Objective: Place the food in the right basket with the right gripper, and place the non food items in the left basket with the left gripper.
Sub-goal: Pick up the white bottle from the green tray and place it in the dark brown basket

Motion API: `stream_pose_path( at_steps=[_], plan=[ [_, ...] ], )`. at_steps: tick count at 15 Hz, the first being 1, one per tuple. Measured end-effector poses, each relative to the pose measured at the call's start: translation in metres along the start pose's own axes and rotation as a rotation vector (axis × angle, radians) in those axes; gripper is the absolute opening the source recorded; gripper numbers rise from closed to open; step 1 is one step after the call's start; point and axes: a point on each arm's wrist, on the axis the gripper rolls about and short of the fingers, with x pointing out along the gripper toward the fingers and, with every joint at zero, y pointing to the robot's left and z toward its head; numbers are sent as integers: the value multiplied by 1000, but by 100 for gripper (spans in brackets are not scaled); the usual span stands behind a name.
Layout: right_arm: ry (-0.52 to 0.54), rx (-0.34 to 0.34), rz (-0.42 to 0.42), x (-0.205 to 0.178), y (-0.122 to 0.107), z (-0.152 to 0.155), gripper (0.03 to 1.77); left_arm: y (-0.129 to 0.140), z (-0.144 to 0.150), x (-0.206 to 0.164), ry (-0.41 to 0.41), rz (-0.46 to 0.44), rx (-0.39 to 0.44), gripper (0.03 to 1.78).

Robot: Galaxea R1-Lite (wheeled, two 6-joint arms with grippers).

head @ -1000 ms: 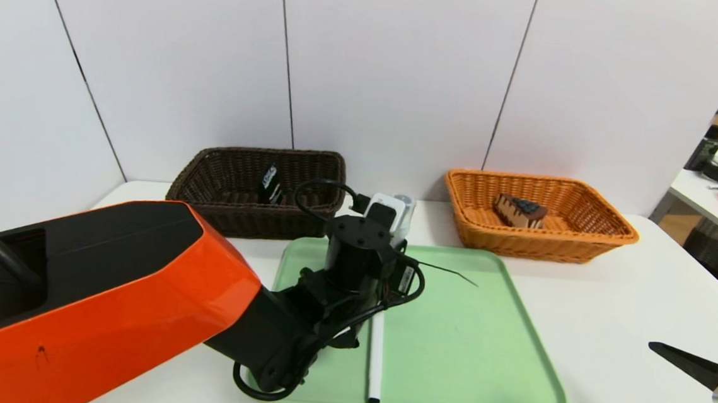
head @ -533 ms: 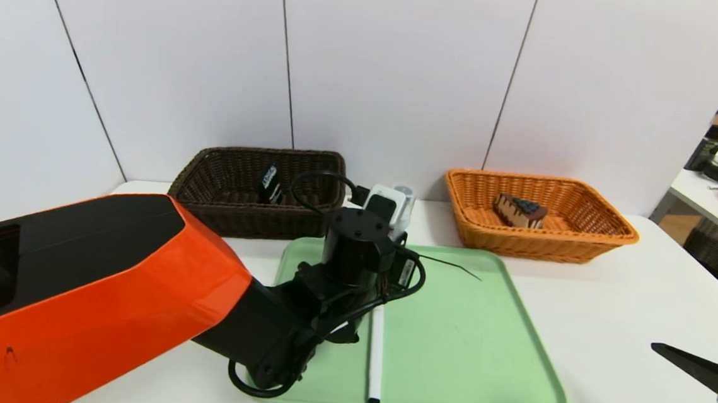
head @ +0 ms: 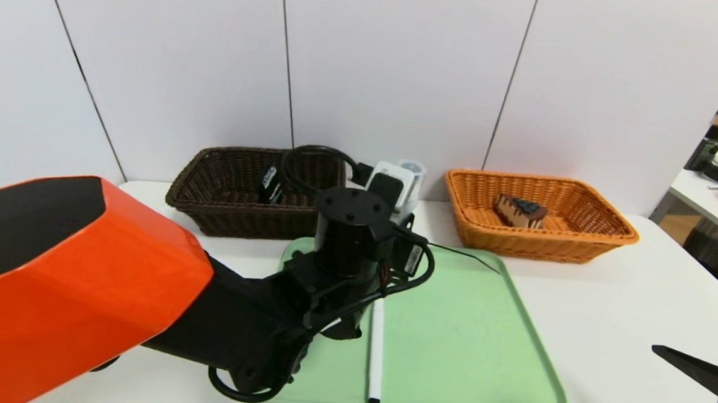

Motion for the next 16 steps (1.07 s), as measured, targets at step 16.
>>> stream_pose_path(
  at_steps=[16],
  plan=[
    [-22,5,-9,-6,-1,-2,170,56,65,-50,31,-35,113,56]
  ],
)
